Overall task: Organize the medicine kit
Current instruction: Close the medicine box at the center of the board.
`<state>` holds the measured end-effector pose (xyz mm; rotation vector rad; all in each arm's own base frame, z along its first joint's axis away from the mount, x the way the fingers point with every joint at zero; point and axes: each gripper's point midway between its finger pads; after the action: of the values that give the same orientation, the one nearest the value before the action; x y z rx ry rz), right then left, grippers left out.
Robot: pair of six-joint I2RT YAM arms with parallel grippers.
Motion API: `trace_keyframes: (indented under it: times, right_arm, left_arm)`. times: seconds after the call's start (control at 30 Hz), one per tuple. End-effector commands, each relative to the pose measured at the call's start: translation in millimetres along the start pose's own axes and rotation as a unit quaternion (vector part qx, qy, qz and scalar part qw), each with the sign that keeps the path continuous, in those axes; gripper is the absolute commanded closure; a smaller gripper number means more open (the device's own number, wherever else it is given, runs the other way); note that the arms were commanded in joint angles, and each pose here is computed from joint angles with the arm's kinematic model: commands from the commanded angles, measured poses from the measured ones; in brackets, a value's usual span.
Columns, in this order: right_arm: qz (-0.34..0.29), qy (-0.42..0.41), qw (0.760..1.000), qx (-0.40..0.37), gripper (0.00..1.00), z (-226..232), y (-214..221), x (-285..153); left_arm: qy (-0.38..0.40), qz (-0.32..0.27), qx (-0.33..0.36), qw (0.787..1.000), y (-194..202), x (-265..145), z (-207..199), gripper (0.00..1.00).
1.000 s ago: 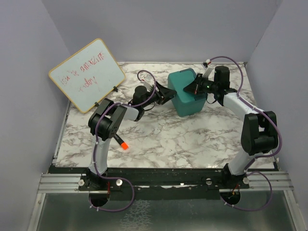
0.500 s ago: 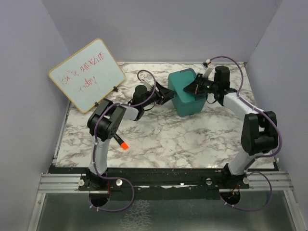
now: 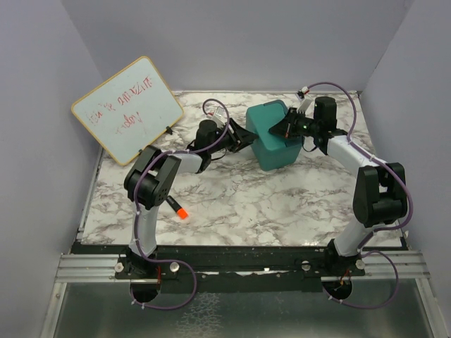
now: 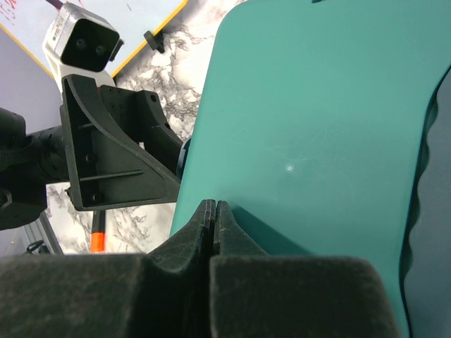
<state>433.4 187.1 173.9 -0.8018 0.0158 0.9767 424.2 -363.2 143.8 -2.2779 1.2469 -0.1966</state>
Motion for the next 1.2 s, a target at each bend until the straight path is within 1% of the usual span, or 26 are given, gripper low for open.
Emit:
trace_keyframes:
  times: [0.0, 0.17, 0.6, 0.83, 1.17]
  right_arm:
    - [0.072, 0.055, 0.994, 0.055, 1.0, -38.6, 53.4, 1.7]
    - [0.073, 0.056, 0.994, 0.056, 1.0, -39.6, 53.6, 2.0]
    - [0.077, 0.056, 0.994, 0.06, 1.0, -41.9, 57.0, 3.6]
    - [0.077, 0.055, 0.994, 0.058, 1.0, -40.6, 57.1, 2.4]
    - [0.078, 0.053, 0.994, 0.058, 1.0, -40.5, 56.8, 3.0]
  left_arm:
    - [0.005, -0.016, 0.045, 0.999, -19.6, 3.9, -23.7, 0.46]
    - [0.008, -0.019, 0.05, 0.999, -23.7, 5.9, -27.3, 0.42]
    - [-0.01, -0.029, 0.084, 0.996, -36.7, 5.4, -37.0, 0.43]
    - [-0.021, -0.021, 0.103, 0.994, -36.7, 7.6, -37.2, 0.43]
    - [-0.022, -0.02, 0.123, 0.992, -37.8, 10.2, -51.1, 0.43]
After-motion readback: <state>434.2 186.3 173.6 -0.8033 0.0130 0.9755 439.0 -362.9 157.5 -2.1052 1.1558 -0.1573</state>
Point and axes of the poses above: each gripper's point midway between its finger pads, its own x axis out along the fingers, its own z axis along the line the jaws close on, y = z × x, and after that the axes turned 13 degrees about x, right-handed
